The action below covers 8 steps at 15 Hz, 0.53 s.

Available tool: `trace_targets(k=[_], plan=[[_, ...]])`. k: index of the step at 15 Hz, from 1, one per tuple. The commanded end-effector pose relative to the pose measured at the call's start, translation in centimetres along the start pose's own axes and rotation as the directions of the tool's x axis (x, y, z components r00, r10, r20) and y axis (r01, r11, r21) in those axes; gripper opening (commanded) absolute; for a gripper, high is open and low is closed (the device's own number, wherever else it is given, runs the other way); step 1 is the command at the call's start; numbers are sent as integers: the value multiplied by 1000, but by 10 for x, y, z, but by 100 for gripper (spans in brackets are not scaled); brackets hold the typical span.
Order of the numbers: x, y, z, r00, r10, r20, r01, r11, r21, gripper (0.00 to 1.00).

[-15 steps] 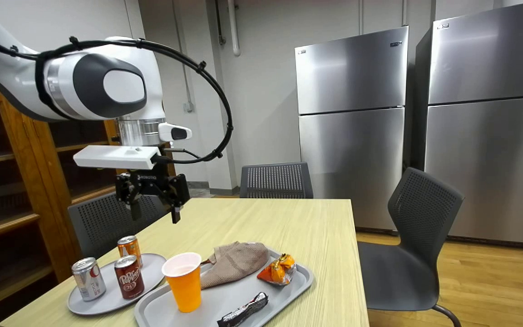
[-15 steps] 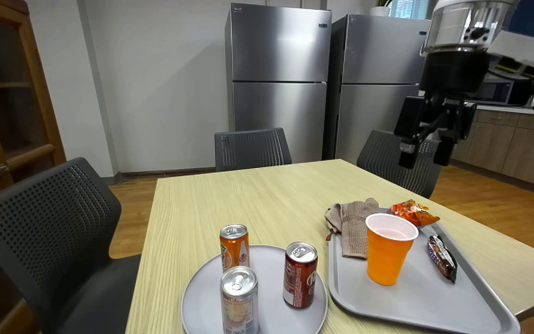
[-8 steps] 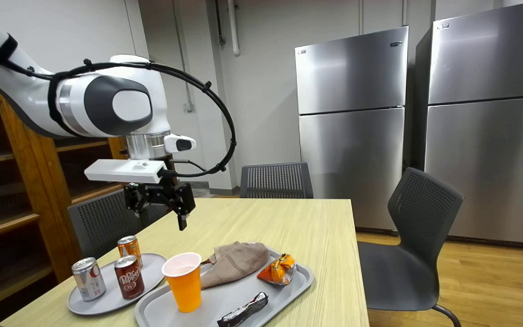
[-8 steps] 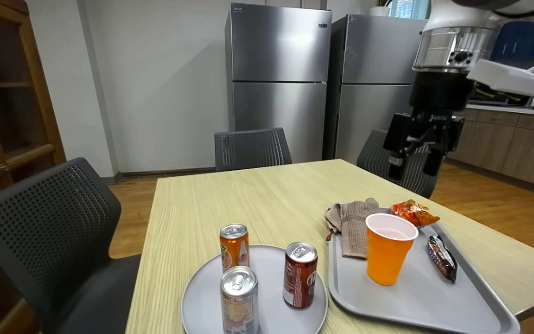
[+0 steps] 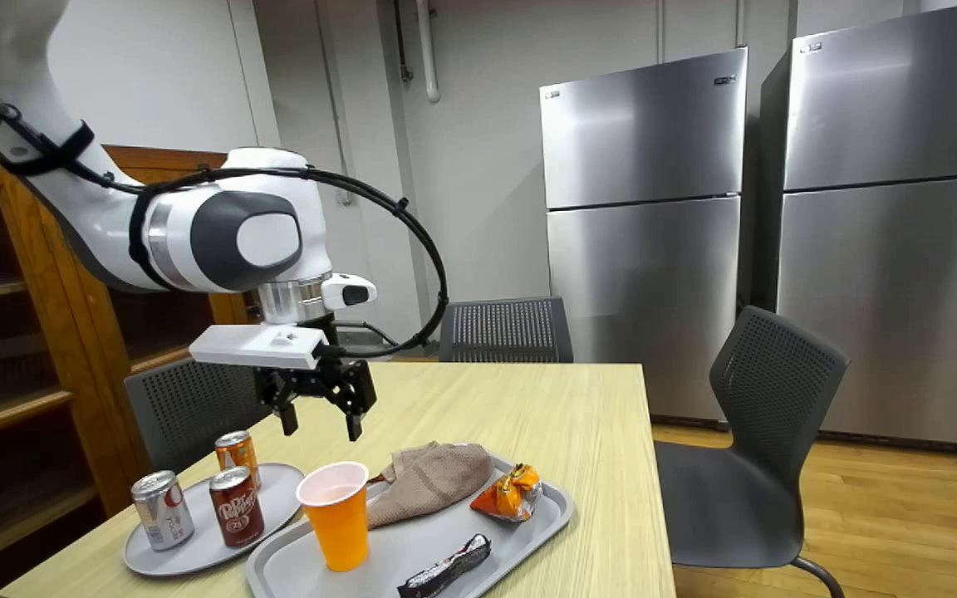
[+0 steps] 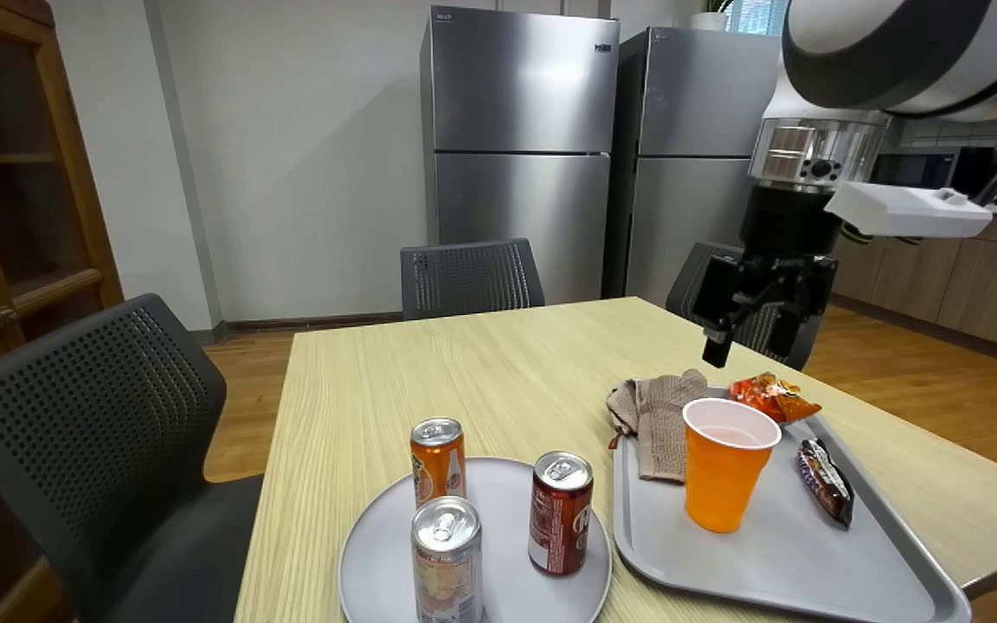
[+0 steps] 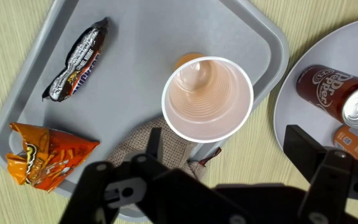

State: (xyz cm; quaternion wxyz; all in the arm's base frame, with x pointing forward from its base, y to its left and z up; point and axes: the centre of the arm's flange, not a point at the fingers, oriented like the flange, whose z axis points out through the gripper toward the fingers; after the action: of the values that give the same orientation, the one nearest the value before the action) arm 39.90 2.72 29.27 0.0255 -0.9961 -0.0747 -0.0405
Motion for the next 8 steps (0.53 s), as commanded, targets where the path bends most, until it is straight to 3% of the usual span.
trace_targets(k=[1,8], plan=[[28,13,19,998,58,-2,-58,998,11,100],[71,39,50,988,152,8,-152,988,22,100]])
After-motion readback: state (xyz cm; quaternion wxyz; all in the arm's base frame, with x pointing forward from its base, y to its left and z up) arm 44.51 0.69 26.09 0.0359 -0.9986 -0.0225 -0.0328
